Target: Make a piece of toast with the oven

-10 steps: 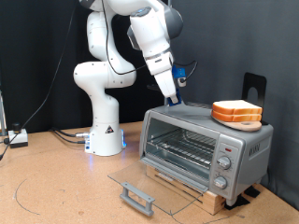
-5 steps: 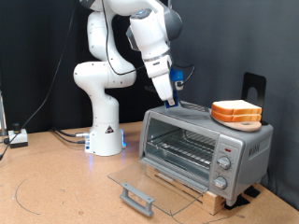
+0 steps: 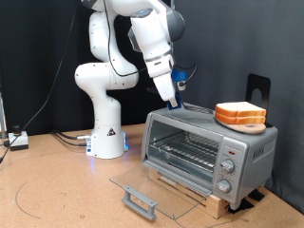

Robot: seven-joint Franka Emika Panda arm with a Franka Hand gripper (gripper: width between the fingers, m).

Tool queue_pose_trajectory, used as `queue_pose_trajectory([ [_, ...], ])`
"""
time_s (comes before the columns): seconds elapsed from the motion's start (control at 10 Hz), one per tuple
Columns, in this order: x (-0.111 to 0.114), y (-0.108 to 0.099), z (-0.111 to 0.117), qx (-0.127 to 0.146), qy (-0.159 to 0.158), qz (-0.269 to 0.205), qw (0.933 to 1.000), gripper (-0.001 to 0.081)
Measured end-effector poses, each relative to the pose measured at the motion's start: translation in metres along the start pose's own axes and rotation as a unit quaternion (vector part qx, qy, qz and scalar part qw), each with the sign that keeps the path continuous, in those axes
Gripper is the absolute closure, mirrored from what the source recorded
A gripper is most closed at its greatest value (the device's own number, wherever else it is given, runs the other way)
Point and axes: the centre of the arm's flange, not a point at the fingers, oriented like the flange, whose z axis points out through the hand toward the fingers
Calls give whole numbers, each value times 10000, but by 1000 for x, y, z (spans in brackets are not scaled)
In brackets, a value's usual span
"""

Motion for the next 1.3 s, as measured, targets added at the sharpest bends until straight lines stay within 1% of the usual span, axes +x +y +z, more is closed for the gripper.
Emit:
queue_pose_trajectory([
  [0.2,5,-3,-1,-15,29,-44,10000,381],
  [0.4,8,-5,3,-5,-30,-7,10000,381],
  [0.8,7,-3,9,20,-142,50,9999,381],
  [1.3,5,-2,10,80,-230,67,9997,381],
])
